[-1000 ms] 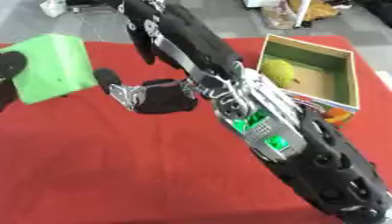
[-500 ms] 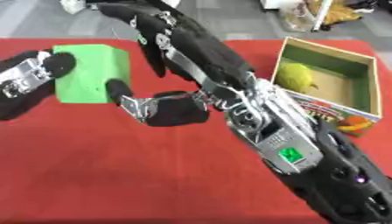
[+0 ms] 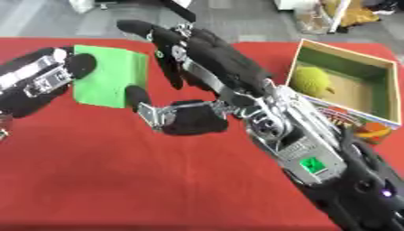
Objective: Pick up the objects with one hand, pass them to the other hand, and then place them into the box on the other side of the table.
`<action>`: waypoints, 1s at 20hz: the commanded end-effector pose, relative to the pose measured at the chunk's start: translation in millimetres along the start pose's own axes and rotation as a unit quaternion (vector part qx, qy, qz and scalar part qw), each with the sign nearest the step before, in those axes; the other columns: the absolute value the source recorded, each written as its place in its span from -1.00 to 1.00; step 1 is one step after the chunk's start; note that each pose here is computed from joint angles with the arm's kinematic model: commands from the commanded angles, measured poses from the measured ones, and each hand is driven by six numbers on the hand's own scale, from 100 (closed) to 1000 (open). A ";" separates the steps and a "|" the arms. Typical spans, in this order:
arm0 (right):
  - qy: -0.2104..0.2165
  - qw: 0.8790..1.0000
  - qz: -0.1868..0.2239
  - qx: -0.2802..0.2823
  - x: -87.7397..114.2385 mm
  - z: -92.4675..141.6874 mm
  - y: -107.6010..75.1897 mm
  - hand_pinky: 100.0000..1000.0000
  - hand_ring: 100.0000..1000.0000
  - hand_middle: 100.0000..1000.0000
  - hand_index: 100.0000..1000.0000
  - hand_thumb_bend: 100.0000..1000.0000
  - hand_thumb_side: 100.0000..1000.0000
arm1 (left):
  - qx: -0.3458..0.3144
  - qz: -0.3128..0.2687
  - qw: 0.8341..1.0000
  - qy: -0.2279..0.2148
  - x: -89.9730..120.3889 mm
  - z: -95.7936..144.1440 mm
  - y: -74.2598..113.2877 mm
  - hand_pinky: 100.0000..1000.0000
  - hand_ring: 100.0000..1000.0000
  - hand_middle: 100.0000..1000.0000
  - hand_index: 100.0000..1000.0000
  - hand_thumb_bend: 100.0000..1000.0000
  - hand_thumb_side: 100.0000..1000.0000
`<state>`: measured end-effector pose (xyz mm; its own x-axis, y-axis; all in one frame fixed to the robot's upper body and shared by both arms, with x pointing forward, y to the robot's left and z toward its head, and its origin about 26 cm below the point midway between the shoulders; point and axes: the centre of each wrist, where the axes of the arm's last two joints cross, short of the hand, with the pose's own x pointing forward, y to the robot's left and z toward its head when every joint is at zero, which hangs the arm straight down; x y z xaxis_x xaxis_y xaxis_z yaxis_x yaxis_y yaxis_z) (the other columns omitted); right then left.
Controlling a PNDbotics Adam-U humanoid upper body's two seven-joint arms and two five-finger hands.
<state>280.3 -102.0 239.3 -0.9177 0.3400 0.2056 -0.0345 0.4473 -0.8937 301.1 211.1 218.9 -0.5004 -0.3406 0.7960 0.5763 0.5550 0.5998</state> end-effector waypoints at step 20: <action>0.007 0.999 0.008 0.037 -6.9 9.3 -7.7 -0.64 -0.37 -0.70 0.97 -0.76 -0.08 | 0.030 0.001 0.999 -0.014 11.1 2.7 12.6 0.54 -0.01 -0.06 0.30 -0.84 0.55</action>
<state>283.6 -111.7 236.3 -0.9103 0.3547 0.2135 -0.0640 0.3890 -0.9190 302.1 213.5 222.8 -0.4871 -0.3197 0.8127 0.5641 0.5952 0.5723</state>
